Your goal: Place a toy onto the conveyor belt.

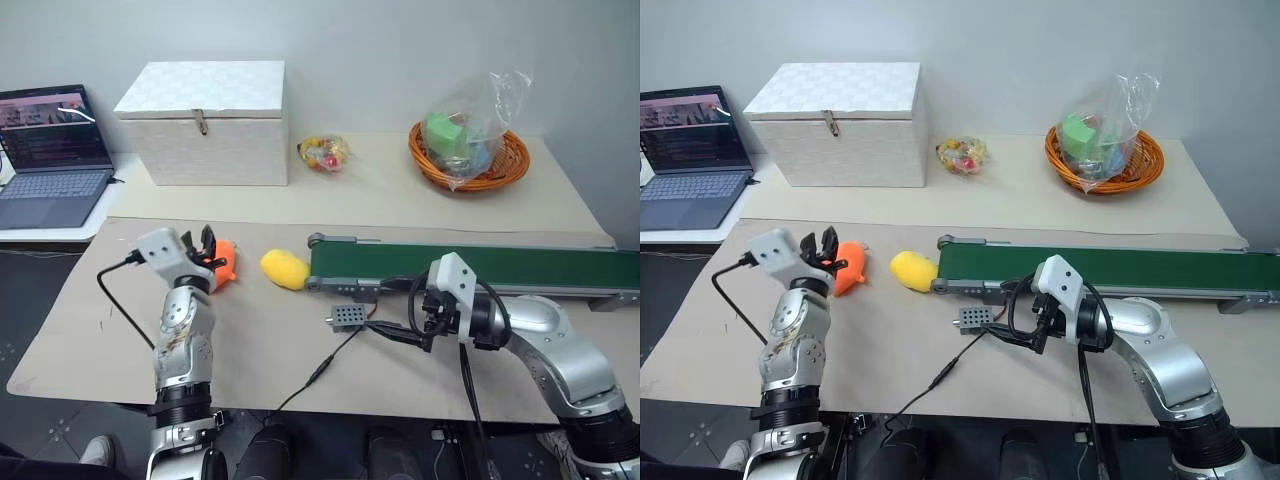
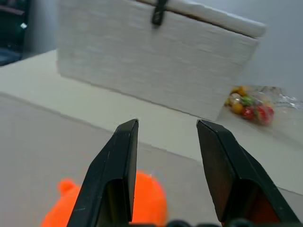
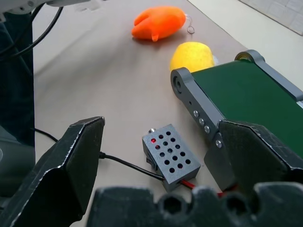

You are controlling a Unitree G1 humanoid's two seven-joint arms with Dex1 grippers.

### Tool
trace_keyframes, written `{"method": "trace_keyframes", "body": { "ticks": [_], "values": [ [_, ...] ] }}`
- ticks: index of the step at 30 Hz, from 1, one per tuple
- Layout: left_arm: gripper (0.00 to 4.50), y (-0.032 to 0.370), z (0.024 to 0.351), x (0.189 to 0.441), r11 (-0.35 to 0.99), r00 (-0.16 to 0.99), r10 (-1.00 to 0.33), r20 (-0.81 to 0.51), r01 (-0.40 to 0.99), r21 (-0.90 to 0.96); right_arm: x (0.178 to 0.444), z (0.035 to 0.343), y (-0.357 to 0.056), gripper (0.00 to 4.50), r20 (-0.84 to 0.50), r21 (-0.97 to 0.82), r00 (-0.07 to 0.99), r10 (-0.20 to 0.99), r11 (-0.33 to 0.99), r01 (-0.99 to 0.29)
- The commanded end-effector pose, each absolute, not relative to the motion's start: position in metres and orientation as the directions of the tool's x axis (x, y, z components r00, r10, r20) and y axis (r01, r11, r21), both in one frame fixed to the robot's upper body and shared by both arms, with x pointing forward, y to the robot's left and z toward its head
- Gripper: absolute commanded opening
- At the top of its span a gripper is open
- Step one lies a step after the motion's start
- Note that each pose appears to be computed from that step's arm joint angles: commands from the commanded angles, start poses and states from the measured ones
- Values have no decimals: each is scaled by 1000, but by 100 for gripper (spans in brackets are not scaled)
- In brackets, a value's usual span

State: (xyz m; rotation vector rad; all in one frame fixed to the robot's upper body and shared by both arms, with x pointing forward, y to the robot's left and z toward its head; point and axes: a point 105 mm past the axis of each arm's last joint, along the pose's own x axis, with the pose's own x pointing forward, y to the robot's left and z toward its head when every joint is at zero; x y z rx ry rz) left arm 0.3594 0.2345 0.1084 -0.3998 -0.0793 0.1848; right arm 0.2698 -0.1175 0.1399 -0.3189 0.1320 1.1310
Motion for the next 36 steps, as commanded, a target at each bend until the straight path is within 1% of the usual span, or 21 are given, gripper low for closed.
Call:
{"method": "trace_keyframes", "body": {
  "ticks": [1, 3, 4, 8, 14, 17, 23, 28, 36],
  "values": [
    [348, 240, 65, 340, 860, 982, 158, -106, -190, -473, 268, 150, -118, 450, -236, -216, 427, 873, 381, -899],
    [415, 239, 56, 336, 865, 983, 128, -131, -175, -469, 268, 149, -119, 450, -238, -213, 428, 872, 383, -899],
    [442, 241, 53, 335, 866, 981, 125, -147, -180, -467, 268, 148, -118, 450, -240, -211, 426, 872, 382, -900],
    [442, 256, 43, 339, 835, 971, 147, -190, -225, -503, 268, 147, -118, 450, -243, -210, 425, 872, 381, -901],
    [442, 256, 38, 354, 818, 970, 81, -229, -196, -541, 268, 148, -119, 450, -239, -210, 426, 873, 381, -900],
    [442, 252, 45, 364, 814, 976, 59, -210, -169, -556, 268, 148, -118, 450, -237, -211, 426, 873, 382, -900],
    [442, 233, 58, 381, 816, 983, -16, -182, -92, -571, 269, 151, -117, 450, -222, -212, 429, 875, 387, -898],
    [442, 224, 73, 397, 784, 990, -23, -138, -67, -617, 270, 150, -117, 450, -220, -208, 435, 873, 394, -895],
    [442, 226, 71, 398, 777, 991, -7, -137, -81, -624, 270, 148, -121, 450, -227, -208, 452, 862, 411, -888]
  ]
}}
